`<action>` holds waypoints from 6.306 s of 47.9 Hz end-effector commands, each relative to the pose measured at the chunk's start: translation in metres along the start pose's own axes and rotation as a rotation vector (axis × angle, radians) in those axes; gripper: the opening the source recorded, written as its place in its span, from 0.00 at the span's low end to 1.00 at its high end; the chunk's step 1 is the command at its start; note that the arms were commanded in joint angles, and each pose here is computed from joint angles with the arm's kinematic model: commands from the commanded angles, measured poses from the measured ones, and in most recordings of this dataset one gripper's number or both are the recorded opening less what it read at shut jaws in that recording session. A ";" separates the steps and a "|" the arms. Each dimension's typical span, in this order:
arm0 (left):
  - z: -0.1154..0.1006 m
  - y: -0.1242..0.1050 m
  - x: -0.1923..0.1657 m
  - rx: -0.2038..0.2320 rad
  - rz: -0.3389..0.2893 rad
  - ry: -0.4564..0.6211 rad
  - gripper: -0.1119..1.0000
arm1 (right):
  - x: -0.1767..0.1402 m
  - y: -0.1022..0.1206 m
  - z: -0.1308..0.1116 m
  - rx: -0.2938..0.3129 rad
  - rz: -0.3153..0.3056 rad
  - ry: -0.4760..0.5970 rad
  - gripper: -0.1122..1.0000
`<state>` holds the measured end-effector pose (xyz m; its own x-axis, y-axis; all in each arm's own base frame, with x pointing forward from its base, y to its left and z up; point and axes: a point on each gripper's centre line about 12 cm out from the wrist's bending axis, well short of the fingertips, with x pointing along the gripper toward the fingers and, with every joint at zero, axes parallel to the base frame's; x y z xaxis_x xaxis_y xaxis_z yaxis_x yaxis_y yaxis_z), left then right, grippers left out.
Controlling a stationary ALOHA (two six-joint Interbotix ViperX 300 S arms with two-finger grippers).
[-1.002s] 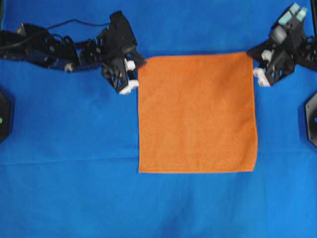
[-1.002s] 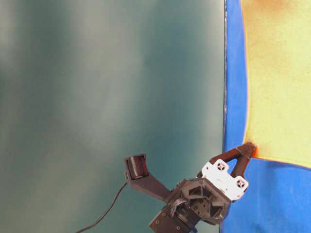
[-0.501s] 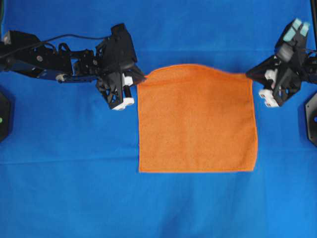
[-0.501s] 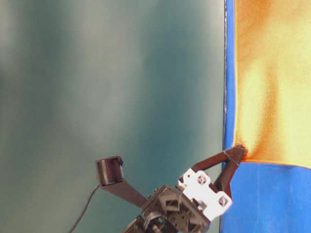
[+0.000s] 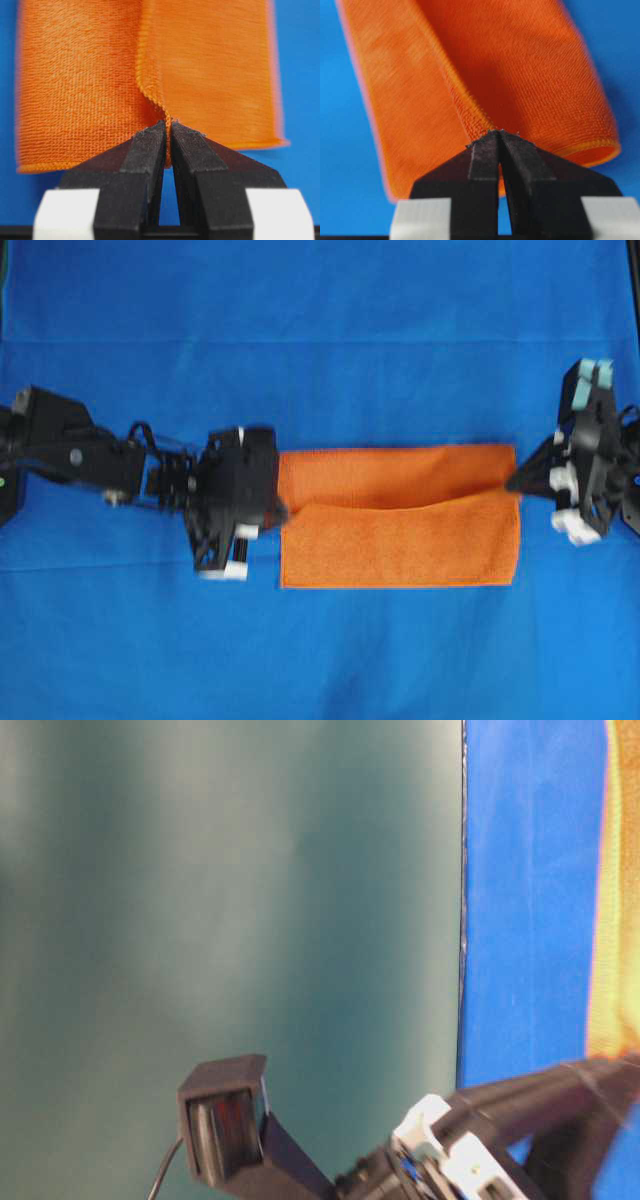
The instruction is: Fold the orange towel.
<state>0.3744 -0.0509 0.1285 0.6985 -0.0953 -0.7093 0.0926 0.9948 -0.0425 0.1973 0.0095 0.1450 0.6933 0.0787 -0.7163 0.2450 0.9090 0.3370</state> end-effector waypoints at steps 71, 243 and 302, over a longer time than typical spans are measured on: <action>0.025 -0.010 -0.002 0.004 -0.020 -0.060 0.62 | -0.002 0.048 0.005 -0.137 0.155 -0.025 0.63; 0.150 -0.044 -0.023 0.321 -0.041 -0.247 0.11 | -0.043 -0.087 0.146 -0.093 -0.395 -0.328 0.13; 0.208 -0.052 0.063 0.382 -0.018 -0.362 0.11 | -0.032 -0.118 0.168 -0.088 -0.478 -0.238 0.13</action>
<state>0.5662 -0.0895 0.2068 0.8752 -0.1395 -0.4633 0.2862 0.9213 0.2632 0.2640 -0.1514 0.2212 0.6617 -0.3906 -0.6400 0.4706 0.8809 -0.0511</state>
